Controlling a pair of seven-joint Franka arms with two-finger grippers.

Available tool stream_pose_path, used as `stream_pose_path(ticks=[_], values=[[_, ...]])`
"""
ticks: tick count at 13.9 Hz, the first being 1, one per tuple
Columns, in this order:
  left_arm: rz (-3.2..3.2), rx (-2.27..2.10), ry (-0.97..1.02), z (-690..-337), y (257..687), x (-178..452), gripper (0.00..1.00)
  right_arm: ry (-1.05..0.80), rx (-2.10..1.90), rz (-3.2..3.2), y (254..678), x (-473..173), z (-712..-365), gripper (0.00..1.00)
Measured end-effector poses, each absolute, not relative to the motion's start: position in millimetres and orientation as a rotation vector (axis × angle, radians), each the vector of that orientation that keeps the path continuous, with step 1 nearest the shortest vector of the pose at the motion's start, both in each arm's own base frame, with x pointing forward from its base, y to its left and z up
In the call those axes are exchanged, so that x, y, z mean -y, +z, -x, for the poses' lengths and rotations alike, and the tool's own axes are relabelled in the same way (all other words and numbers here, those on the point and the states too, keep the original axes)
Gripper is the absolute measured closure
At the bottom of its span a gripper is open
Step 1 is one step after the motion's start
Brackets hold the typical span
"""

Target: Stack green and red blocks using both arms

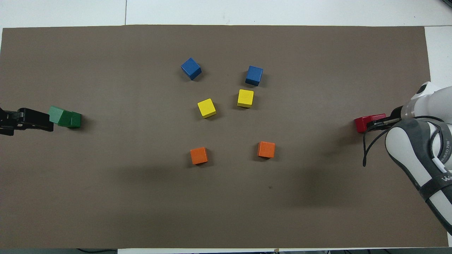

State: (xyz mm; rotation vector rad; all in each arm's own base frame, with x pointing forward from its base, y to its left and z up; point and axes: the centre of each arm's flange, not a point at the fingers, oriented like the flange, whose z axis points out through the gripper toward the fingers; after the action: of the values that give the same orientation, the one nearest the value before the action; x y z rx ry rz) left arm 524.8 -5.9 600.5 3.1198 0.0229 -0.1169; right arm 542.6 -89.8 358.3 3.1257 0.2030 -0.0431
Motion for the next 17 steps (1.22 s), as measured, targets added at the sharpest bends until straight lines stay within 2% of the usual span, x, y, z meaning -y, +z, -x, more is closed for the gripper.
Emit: stream_pose_path(ticks=[2,3,7,10,12,15,17], values=[[-3.119,-0.020,-0.117,-524.8,600.4,7.1,0.00,-0.038,-0.202,-3.125,358.2,89.8,-542.8,0.44],[-3.114,-0.019,-0.117,-524.8,600.4,8.1,0.00,-0.038,-0.195,-3.126,358.0,89.8,-542.8,0.40],[-3.089,-0.019,-0.116,-524.9,600.6,11.1,0.00,-0.037,-0.156,-3.128,357.8,89.2,-542.8,0.01],[-3.087,-0.017,-0.115,-524.9,600.7,12.0,0.00,-0.065,-0.149,-3.133,358.3,87.9,-541.4,0.00],[-3.087,-0.015,-0.115,-524.9,600.9,12.7,0.00,-0.109,-0.110,-3.137,375.0,81.8,-541.3,0.00],[-3.087,-0.014,-0.114,-524.9,601.0,13.1,0.00,-0.054,-0.084,-3.124,443.2,48.2,-540.0,0.00],[-3.086,-0.014,-0.114,-524.9,601.1,13.0,0.00,-0.003,-0.088,-3.114,497.8,27.5,-526.2,0.00]])
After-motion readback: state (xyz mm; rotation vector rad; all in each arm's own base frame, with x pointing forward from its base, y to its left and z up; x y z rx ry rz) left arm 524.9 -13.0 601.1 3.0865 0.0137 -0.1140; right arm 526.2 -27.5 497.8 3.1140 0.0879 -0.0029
